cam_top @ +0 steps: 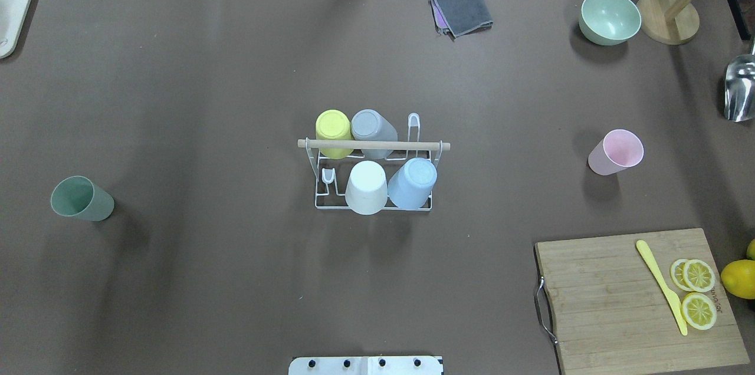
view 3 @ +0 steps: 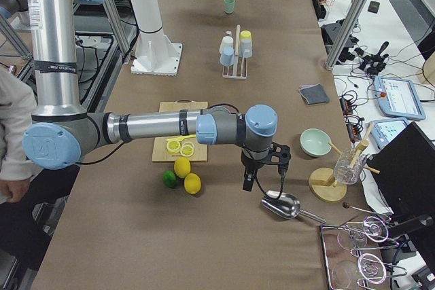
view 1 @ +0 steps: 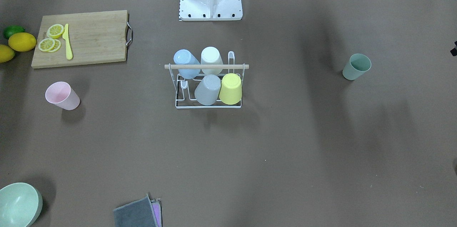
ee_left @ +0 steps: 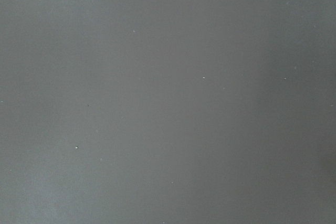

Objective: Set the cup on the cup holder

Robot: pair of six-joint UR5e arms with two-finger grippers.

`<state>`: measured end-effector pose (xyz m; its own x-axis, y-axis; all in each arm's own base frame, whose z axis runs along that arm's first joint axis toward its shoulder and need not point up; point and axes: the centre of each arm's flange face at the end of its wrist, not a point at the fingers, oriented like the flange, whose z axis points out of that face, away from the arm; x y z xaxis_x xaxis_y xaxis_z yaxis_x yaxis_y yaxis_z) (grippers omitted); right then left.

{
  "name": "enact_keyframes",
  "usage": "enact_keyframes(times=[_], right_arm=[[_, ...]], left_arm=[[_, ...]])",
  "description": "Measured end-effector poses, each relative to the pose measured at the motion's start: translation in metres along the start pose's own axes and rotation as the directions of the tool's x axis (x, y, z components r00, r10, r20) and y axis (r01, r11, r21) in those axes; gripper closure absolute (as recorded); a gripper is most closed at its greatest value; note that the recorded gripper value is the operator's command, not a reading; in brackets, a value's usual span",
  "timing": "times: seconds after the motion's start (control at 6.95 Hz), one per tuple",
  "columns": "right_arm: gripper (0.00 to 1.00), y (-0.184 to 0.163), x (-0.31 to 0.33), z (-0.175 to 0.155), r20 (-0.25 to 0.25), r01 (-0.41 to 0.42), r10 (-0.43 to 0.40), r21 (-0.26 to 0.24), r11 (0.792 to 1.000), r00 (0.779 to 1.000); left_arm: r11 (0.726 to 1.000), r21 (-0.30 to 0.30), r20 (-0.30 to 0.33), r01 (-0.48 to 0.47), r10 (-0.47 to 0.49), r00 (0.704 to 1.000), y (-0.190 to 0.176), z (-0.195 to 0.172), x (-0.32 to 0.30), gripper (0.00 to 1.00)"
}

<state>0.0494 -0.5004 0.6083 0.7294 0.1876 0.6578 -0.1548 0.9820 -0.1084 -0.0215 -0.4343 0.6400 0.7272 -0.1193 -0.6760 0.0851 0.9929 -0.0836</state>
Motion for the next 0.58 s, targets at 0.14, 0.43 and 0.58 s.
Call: enact_keyframes(times=[0.14, 0.43, 0.58], right_arm=[[0.00, 0.000, -0.001, -0.001, 0.005, -0.002, 0.002, -0.002, 1.000, 1.000], [0.01, -0.004, -0.021, 0.006, 0.019, 0.017, -0.017, -0.023, 1.000, 1.000], [0.01, -0.005, -0.039, 0.015, 0.027, 0.027, -0.026, -0.044, 0.999, 0.999]], left_arm=[[1.000, -0.016, 0.005, -0.026, 0.026, 1.000, 0.001, 0.006, -0.010, 0.04], [0.997, -0.066, 0.010, -0.051, 0.052, 0.999, -0.002, 0.012, -0.041, 0.03], [0.996, -0.075, 0.008, -0.040, 0.041, 0.999, -0.005, 0.008, -0.044, 0.03]])
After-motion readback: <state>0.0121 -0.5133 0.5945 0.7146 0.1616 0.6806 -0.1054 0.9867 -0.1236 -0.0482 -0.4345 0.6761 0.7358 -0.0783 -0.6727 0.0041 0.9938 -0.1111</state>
